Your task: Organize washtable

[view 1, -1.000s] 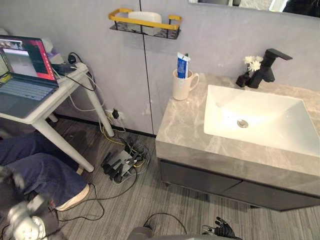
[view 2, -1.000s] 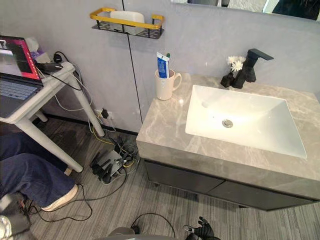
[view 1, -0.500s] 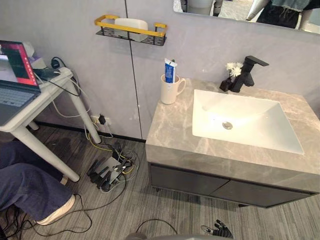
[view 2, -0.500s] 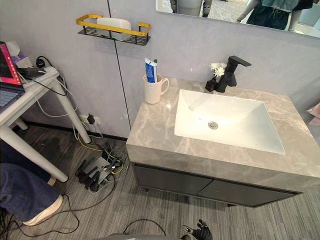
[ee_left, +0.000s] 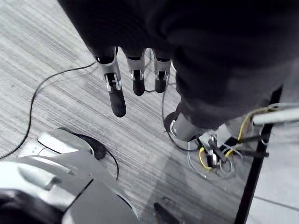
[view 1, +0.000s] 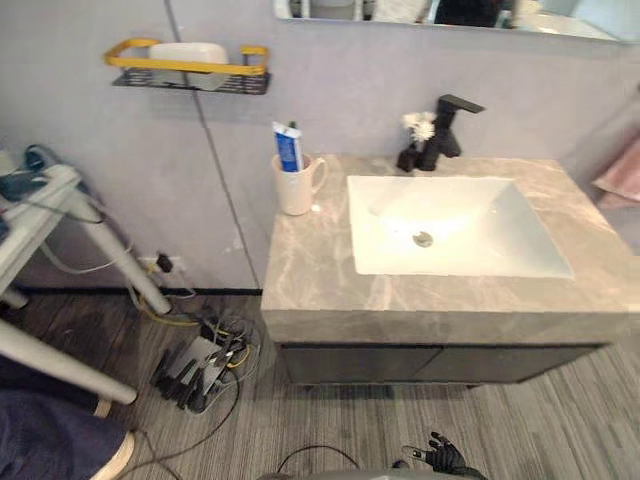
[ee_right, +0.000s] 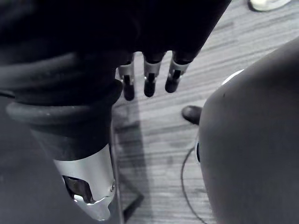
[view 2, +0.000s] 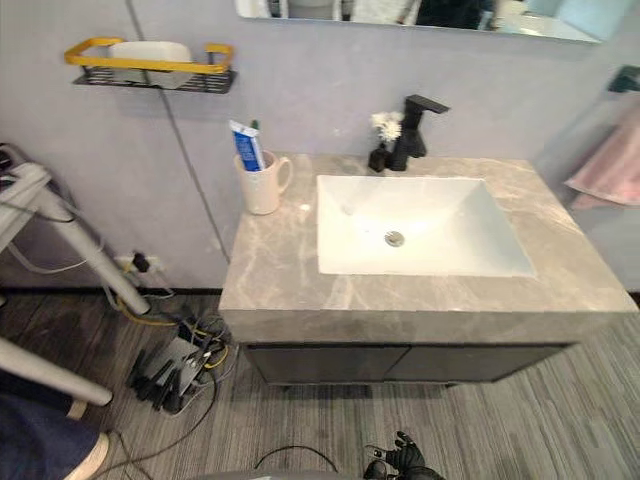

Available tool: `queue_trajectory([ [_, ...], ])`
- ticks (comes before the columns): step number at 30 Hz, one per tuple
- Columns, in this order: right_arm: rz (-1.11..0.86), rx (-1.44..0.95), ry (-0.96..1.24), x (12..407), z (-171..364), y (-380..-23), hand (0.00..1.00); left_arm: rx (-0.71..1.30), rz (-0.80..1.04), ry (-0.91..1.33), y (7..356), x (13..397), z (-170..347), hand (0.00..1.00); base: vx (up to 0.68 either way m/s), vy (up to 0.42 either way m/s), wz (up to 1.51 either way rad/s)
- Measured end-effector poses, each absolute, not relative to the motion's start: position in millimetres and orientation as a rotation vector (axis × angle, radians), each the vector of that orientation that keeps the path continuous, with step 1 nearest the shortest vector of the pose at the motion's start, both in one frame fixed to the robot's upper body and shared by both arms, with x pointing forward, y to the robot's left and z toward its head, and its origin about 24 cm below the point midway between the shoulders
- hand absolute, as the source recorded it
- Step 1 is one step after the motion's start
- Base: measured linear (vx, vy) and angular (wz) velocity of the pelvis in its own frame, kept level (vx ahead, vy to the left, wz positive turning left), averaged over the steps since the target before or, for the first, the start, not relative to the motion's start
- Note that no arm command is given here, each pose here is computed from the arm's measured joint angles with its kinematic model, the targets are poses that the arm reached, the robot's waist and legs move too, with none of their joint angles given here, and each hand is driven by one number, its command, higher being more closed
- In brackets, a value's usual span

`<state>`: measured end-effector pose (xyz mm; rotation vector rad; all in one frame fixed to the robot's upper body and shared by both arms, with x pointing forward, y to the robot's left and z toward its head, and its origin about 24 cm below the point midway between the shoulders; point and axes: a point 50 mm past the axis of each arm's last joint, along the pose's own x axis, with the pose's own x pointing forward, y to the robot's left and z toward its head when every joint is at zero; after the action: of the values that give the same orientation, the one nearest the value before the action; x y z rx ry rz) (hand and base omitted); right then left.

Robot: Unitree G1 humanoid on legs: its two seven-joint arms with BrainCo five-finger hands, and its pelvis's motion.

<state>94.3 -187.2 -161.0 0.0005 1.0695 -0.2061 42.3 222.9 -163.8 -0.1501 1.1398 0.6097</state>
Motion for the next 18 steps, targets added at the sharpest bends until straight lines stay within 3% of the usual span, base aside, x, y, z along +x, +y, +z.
queue_trajectory([
  [2, -0.197, -0.014, 1.024, 112, -156, -191, 0.00, -0.163, 0.598, 1.160, 216, 43, -166, 0.00, -0.14, 0.077, -0.89],
  [7, -0.144, -0.019, 1.032, 113, -157, -184, 0.00, -0.171, 0.630, 1.171, 221, 36, -166, 0.00, -0.01, 0.033, -0.74],
  [12, -0.007, -0.135, 1.036, 125, -157, -173, 0.00, -0.135, 0.575, 1.096, 223, 63, -161, 0.00, -0.06, -0.158, -0.79],
  [18, 0.108, -0.214, 1.004, 129, -155, -159, 0.00, -0.141, 0.600, 1.108, 220, 58, -162, 0.00, -0.09, -0.122, -0.99],
])
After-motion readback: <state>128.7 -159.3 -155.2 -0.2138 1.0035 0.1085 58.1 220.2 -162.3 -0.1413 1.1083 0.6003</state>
